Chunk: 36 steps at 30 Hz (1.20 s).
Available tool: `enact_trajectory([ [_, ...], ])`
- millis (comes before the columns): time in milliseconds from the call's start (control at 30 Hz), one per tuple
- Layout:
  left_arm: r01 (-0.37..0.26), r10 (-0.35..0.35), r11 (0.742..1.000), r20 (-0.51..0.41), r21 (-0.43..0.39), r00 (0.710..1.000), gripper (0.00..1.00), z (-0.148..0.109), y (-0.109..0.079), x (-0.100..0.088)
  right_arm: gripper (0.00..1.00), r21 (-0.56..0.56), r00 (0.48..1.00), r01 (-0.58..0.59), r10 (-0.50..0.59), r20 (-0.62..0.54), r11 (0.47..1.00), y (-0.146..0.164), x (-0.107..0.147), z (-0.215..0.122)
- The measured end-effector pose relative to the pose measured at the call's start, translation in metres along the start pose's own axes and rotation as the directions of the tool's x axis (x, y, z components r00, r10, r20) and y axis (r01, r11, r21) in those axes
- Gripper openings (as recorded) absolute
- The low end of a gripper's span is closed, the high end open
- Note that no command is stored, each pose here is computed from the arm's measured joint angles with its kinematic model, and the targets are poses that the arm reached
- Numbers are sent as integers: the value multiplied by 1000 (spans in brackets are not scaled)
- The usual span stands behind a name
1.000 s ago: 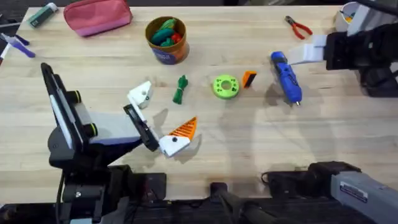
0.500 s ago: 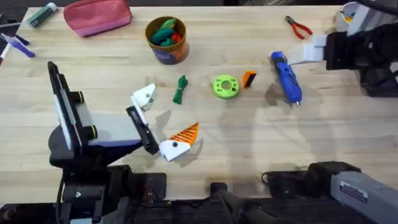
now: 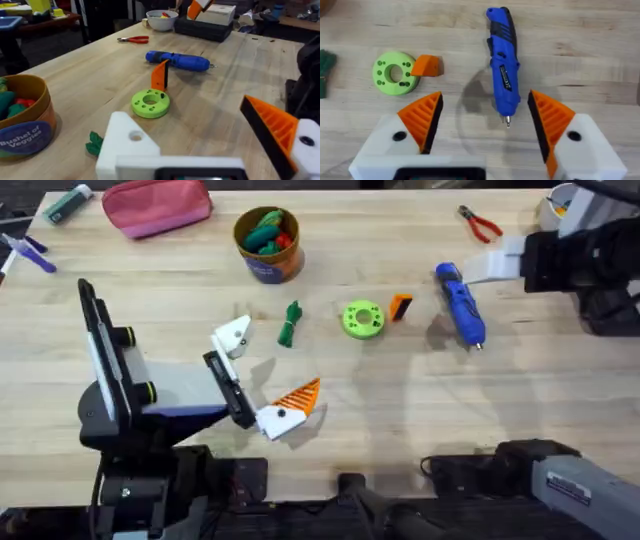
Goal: Pick up the gripper from the table and insert it into the empty holder that is missing its gripper. Then pick up a screw, insert it into the mounting hole, and use the screwdriver to tighten it. Finally, clean up the table by picking up the vegetable and placing it into the bucket.
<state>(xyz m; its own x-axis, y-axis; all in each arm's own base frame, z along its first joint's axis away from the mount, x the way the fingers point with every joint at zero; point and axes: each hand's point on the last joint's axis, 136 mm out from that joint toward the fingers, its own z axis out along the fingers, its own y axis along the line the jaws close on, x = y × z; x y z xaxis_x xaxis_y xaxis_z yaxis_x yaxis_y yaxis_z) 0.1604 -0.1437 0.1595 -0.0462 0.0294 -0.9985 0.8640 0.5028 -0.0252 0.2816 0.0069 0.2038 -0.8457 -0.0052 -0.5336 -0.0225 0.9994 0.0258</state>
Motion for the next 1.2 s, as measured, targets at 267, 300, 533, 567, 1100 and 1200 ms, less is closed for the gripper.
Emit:
enact_trajectory([
  [267,0,0,1000,0,0,1000,985,0,0,0,992,0,1000,0,0,0,1000,0,0,0],
  [300,0,0,1000,0,0,1000,985,0,0,0,992,0,1000,0,0,0,1000,0,0,0],
  [533,0,0,1000,0,0,1000,985,0,0,0,992,0,1000,0,0,0,1000,0,0,0],
  [567,0,0,1000,0,0,1000,985,0,0,0,992,0,1000,0,0,0,1000,0,0,0],
  [1100,0,0,1000,0,0,1000,985,0,0,0,993,-1,999,-46,46,14,999,0,-3,0],
  [1200,0,0,1000,0,0,1000,985,0,0,0,994,-5,996,-86,86,-17,996,3,4,0],
])
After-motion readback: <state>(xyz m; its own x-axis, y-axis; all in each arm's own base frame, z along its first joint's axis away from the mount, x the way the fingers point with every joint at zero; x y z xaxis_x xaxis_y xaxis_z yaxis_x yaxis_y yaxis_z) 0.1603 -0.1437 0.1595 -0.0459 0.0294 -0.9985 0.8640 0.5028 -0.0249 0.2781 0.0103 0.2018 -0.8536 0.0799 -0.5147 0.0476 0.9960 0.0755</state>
